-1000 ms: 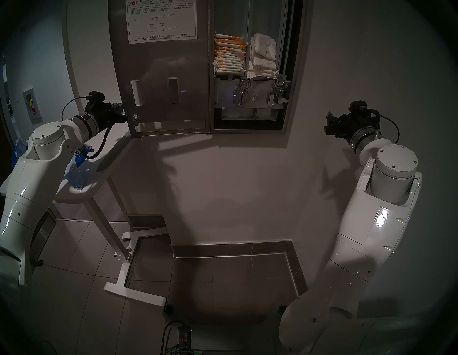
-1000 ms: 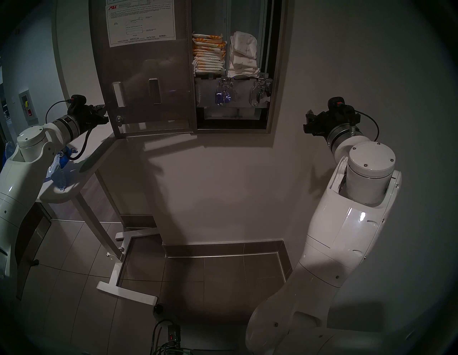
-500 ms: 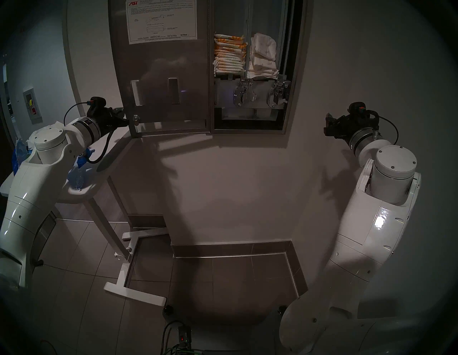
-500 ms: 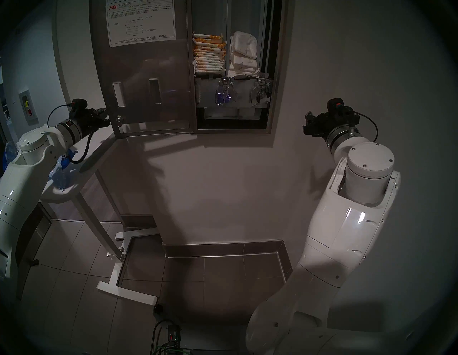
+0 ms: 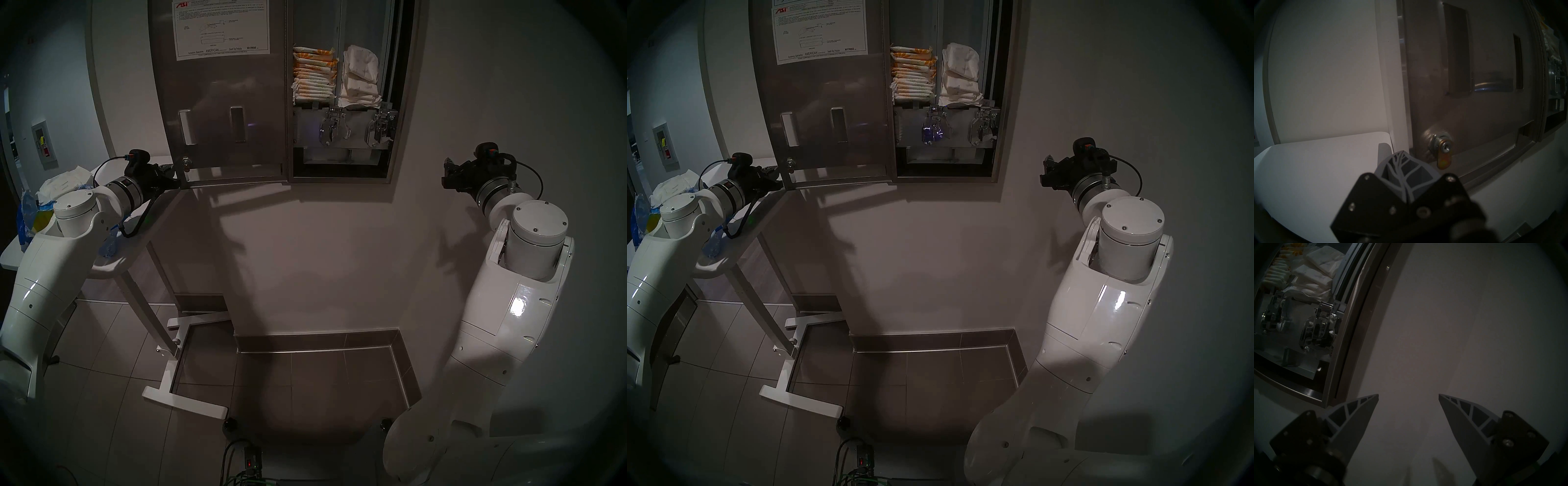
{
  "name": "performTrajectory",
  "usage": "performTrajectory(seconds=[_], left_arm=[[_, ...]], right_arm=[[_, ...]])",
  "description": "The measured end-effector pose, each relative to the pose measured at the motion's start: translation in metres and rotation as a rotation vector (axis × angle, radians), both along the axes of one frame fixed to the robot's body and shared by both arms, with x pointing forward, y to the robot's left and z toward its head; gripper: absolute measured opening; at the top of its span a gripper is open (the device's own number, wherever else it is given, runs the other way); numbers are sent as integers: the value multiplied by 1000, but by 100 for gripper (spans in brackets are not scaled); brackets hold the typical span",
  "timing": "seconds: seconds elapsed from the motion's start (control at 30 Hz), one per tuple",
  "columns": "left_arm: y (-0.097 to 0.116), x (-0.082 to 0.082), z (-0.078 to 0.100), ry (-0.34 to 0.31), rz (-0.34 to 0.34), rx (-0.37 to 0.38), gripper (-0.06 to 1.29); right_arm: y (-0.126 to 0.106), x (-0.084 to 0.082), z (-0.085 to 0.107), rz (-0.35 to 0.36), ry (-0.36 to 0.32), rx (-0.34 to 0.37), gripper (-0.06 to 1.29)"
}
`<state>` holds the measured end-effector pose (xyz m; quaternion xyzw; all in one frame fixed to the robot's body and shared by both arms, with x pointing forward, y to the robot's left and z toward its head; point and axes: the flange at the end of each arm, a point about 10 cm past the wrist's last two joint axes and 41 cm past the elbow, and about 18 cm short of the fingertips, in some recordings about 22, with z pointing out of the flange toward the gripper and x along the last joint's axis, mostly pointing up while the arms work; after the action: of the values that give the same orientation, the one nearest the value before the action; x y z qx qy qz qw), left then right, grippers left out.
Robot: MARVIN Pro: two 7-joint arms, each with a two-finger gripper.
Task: Open the dispenser door, put the pads inside, close the door
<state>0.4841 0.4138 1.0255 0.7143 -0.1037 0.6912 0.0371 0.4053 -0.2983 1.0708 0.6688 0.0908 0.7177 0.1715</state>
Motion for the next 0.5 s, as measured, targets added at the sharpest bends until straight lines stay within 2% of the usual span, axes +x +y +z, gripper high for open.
performTrajectory(seconds=[0.5], left_arm=[[-1, -3, -1, -3, 1, -11, -2]], right_arm=[[0, 2, -4, 3, 10, 1, 92]])
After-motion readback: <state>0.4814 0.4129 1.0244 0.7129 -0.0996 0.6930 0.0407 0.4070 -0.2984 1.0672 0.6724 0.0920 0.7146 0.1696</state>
